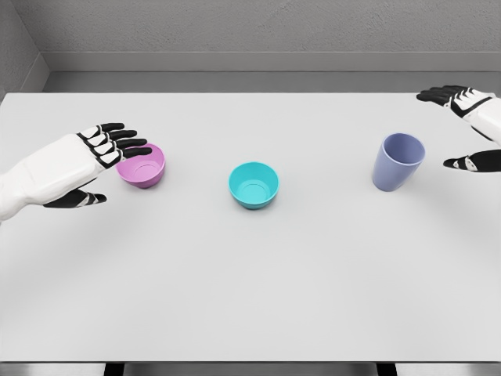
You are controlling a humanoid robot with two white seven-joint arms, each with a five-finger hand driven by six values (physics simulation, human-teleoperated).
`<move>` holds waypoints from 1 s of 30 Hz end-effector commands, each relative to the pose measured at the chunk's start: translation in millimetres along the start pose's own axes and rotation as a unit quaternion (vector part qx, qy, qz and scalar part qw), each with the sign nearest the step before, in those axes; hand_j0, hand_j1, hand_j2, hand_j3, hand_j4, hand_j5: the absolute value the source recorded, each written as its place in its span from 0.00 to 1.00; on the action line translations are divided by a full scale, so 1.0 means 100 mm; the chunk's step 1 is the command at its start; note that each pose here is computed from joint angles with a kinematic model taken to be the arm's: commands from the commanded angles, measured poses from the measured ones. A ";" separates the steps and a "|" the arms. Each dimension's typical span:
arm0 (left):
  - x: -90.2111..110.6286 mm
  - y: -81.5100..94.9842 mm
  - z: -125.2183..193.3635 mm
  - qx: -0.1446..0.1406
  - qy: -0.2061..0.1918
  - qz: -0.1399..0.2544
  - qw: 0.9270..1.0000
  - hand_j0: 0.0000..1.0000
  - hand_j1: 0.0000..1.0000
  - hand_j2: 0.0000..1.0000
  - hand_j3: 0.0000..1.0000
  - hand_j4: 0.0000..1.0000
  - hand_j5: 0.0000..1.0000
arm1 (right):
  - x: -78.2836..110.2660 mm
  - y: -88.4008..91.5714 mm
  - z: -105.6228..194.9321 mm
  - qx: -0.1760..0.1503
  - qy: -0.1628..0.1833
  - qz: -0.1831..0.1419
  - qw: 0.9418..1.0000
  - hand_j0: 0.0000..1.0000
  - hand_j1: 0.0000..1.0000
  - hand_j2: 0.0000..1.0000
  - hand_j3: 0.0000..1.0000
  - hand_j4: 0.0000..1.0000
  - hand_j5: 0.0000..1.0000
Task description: Stacking bowl and cup with both arms
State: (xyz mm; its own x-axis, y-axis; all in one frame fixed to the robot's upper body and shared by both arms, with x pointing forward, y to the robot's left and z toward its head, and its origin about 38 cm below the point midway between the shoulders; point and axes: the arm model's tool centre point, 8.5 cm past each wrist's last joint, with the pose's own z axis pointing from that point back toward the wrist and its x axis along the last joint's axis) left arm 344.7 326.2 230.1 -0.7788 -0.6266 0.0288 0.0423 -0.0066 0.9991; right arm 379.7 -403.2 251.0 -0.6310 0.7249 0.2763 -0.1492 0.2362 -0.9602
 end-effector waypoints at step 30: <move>-0.61 0.45 -0.69 -0.168 -0.034 0.022 0.985 1.00 1.00 1.00 1.00 1.00 1.00 | 0.08 -0.21 0.03 0.091 -0.011 0.067 0.994 1.00 1.00 1.00 1.00 1.00 1.00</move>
State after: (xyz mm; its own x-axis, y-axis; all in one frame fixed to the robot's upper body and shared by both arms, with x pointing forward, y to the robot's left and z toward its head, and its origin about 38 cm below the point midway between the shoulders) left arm 437.1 308.6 287.1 -0.8167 -0.5770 0.0066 0.2053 -0.2799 0.9378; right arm 378.2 -409.2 290.9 -0.6662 0.7371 0.1134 -0.1457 0.0204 -0.9891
